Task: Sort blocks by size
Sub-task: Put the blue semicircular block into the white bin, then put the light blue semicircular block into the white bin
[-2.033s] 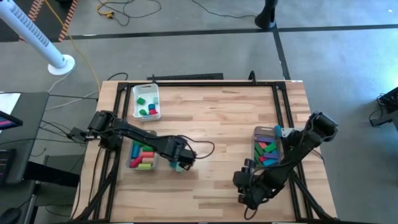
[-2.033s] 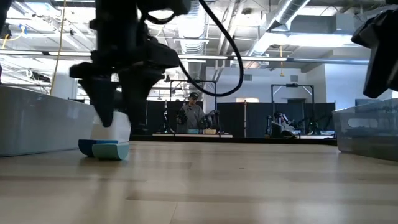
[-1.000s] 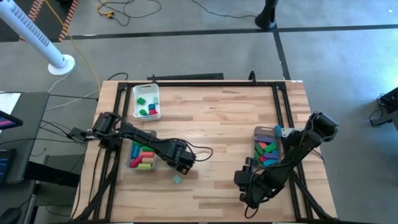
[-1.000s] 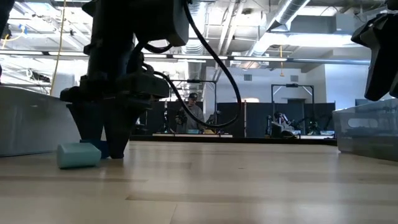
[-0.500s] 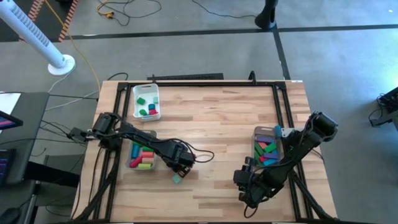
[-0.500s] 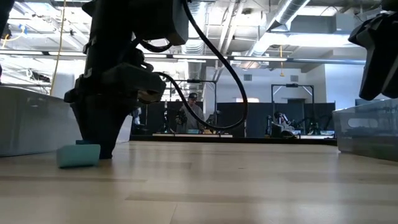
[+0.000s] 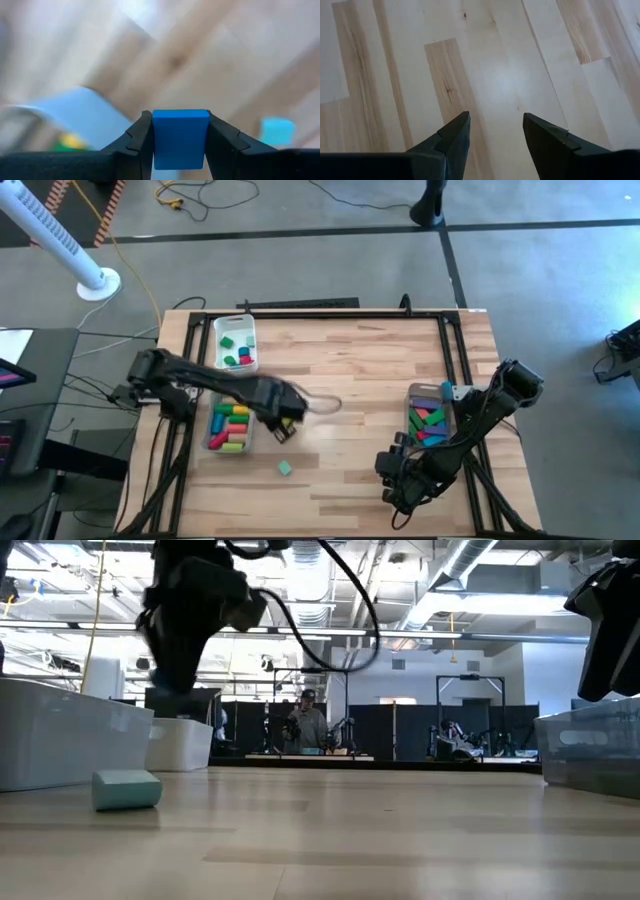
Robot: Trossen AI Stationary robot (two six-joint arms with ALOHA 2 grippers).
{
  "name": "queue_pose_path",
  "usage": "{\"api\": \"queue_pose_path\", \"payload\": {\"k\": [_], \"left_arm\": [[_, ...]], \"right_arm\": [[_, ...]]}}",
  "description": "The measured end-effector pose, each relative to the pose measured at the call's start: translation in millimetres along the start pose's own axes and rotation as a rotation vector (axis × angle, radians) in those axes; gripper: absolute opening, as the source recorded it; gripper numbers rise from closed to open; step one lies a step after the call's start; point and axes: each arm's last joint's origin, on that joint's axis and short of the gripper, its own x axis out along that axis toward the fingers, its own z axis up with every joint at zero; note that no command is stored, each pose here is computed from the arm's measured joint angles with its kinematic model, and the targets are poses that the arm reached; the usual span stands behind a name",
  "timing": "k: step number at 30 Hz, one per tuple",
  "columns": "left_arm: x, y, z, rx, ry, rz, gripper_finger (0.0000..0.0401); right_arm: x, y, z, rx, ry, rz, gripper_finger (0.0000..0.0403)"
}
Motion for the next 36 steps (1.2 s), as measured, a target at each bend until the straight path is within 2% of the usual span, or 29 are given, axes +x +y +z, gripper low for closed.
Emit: {"api": "queue_pose_path", "payload": {"k": [4,12,16,21,27,33,36], "left_arm": [[-25.6,40.2,11.2,-0.040,-0.074,0.084,0.0125],[-65.8,138.8,29.6,-0.173,-0.163,0.220,0.0125],[-71.5,185.6,39.0,-0.241,-0.153,0.253,0.0125],[-64.0,231.6,50.6,-0.291,-0.097,0.278,0.0125],[-42.5,255.5,57.7,-0.302,-0.031,0.269,0.0127],[-24.5,258.4,64.3,-0.274,0.018,0.266,0.0192],[-19.6,258.1,66.2,-0.274,0.015,0.262,0.0211]], "right_arm": [[-0.3,0.4,-0.5,0.036,0.000,0.001,0.0212],[-4.4,5.1,-6.8,0.122,-0.001,0.016,0.0212],[-7.8,11.1,-10.5,0.146,-0.013,0.052,0.0212],[-11.7,19.3,-13.0,0.155,-0.037,0.110,0.0212],[-13.9,23.8,-13.5,0.171,-0.062,0.141,0.0212],[-14.6,24.7,-14.4,0.171,-0.065,0.144,0.0212],[-14.7,24.6,-14.4,0.169,-0.065,0.144,0.0212]]}}
